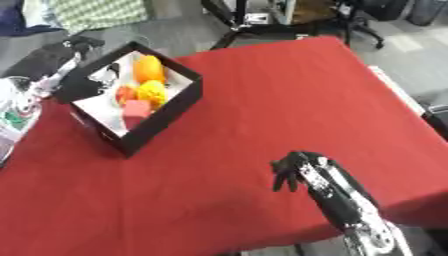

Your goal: Pick up objects on the table and place them in the box.

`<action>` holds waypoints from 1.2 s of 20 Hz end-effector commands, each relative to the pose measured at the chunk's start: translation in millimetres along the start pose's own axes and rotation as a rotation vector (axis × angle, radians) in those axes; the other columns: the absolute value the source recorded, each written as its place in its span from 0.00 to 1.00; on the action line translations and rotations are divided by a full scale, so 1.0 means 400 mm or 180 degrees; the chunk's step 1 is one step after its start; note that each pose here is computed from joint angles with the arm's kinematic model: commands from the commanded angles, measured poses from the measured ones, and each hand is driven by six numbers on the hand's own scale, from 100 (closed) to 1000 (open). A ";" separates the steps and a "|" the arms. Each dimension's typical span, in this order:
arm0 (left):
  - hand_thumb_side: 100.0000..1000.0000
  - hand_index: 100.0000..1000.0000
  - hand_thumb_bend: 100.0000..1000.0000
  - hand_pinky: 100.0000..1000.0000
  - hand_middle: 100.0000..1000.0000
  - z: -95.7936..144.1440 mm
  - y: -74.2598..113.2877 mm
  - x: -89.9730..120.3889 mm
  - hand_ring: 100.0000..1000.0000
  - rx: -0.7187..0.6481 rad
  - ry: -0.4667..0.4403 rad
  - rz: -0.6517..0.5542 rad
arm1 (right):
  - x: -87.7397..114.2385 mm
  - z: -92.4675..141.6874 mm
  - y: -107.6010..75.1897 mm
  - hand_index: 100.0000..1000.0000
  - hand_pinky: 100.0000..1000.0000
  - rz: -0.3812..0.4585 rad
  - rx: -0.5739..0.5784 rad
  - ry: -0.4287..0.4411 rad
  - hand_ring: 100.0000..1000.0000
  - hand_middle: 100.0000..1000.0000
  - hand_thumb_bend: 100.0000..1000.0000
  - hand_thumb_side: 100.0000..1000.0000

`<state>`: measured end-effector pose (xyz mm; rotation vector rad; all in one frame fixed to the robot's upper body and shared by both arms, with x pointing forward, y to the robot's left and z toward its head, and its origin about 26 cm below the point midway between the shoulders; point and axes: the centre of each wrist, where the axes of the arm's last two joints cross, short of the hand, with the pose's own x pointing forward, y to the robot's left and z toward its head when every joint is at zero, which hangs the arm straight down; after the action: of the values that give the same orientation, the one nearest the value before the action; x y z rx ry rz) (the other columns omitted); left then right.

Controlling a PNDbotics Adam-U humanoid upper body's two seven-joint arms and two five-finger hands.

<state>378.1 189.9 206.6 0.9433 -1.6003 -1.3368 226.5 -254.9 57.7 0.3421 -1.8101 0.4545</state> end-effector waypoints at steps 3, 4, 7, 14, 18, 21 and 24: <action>1.00 0.99 0.13 0.85 0.90 0.141 0.122 0.034 0.77 0.0612 -0.0338 0.0258 | 0.014 -0.001 -0.008 0.51 0.88 0.0063 -0.0022 -0.0056 0.41 0.18 0.00 0.70; 1.00 0.98 0.13 0.84 0.88 0.163 0.127 0.031 0.76 0.0686 -0.0344 0.0354 | 0.014 0.000 -0.008 0.51 0.88 0.0063 -0.0029 -0.0055 0.40 0.18 0.00 0.72; 1.00 0.97 0.12 0.83 0.85 0.198 0.097 -0.003 0.74 0.0914 -0.0378 0.0799 | 0.013 0.001 -0.009 0.51 0.88 0.0062 -0.0049 -0.0044 0.41 0.18 0.00 0.73; 1.00 0.92 0.16 0.79 0.76 0.249 -0.056 -0.019 0.67 0.1202 -0.0433 0.2054 | 0.013 0.000 -0.010 0.51 0.88 0.0044 -0.0073 -0.0066 0.41 0.18 0.00 0.70; 1.00 0.90 0.19 0.77 0.72 0.243 -0.106 0.034 0.64 0.1325 -0.0413 0.2807 | 0.012 0.001 -0.011 0.51 0.88 0.0040 -0.0079 -0.0069 0.41 0.19 0.00 0.67; 1.00 0.90 0.16 0.77 0.72 0.245 -0.132 0.064 0.63 0.1211 -0.0402 0.3059 | 0.009 0.006 -0.011 0.51 0.88 0.0032 -0.0107 -0.0049 0.41 0.19 0.00 0.74; 1.00 0.89 0.15 0.76 0.71 0.247 -0.148 0.084 0.63 0.1059 -0.0467 0.3122 | 0.008 0.005 -0.009 0.51 0.88 0.0038 -0.0102 -0.0041 0.41 0.19 0.00 0.72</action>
<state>279.0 190.0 137.9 0.1603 -2.0084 -0.4562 225.3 -258.5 56.7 0.3215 -1.8146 0.4304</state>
